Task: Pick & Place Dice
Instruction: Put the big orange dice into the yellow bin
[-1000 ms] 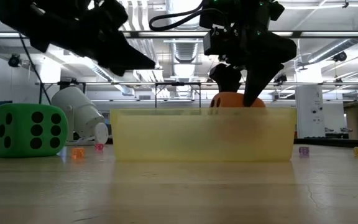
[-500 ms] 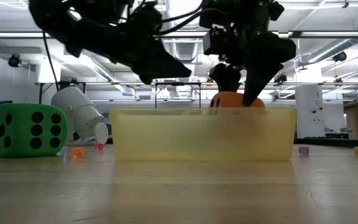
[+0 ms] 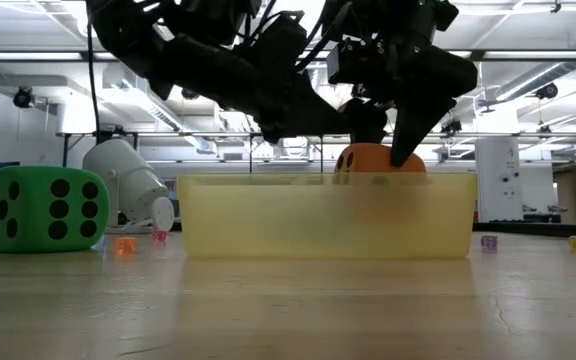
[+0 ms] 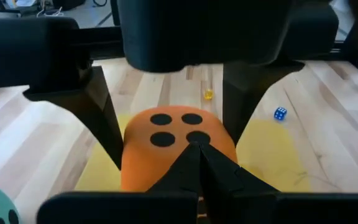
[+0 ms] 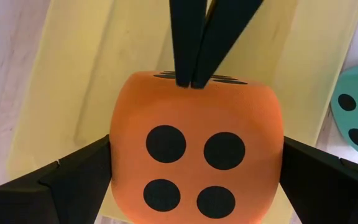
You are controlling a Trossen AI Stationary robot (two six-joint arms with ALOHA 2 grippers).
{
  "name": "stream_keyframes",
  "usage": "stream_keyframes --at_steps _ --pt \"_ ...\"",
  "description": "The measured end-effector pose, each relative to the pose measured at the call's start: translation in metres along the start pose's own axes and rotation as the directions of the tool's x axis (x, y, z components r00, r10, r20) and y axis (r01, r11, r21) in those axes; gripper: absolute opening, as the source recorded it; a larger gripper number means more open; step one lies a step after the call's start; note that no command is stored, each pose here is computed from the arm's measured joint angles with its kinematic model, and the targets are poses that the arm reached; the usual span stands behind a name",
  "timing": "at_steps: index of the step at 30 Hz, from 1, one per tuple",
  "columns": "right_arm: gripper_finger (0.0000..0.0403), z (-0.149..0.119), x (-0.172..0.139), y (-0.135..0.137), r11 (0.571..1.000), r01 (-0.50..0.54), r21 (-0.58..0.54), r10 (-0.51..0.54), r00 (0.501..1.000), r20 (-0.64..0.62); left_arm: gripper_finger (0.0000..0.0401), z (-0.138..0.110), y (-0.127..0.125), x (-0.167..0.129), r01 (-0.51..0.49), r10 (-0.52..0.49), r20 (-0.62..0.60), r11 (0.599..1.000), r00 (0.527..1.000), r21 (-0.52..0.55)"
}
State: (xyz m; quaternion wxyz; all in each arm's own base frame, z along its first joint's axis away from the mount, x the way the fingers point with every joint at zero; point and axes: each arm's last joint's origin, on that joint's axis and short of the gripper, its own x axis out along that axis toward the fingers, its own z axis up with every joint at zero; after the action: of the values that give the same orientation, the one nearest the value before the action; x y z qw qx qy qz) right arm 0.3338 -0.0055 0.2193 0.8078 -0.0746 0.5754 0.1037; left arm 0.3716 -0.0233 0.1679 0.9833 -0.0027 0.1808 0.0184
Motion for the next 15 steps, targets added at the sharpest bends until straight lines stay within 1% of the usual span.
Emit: stream_keyframes --at_steps 10,13,15 --pt "0.0400 0.001 0.000 0.000 1.000 0.002 0.000 -0.002 1.000 0.007 0.0008 0.001 0.003 0.002 -0.010 0.011 0.009 1.000 1.000 -0.013" --pt "0.0400 0.001 -0.001 0.000 1.000 0.004 0.001 -0.004 1.000 0.011 0.0008 -0.002 0.003 0.008 -0.013 0.013 0.018 1.000 1.000 -0.019" --pt "0.0400 0.001 -0.001 0.000 1.000 0.004 0.003 -0.004 1.000 0.010 0.0008 -0.007 0.005 0.013 -0.019 0.019 0.004 1.000 1.000 -0.019"
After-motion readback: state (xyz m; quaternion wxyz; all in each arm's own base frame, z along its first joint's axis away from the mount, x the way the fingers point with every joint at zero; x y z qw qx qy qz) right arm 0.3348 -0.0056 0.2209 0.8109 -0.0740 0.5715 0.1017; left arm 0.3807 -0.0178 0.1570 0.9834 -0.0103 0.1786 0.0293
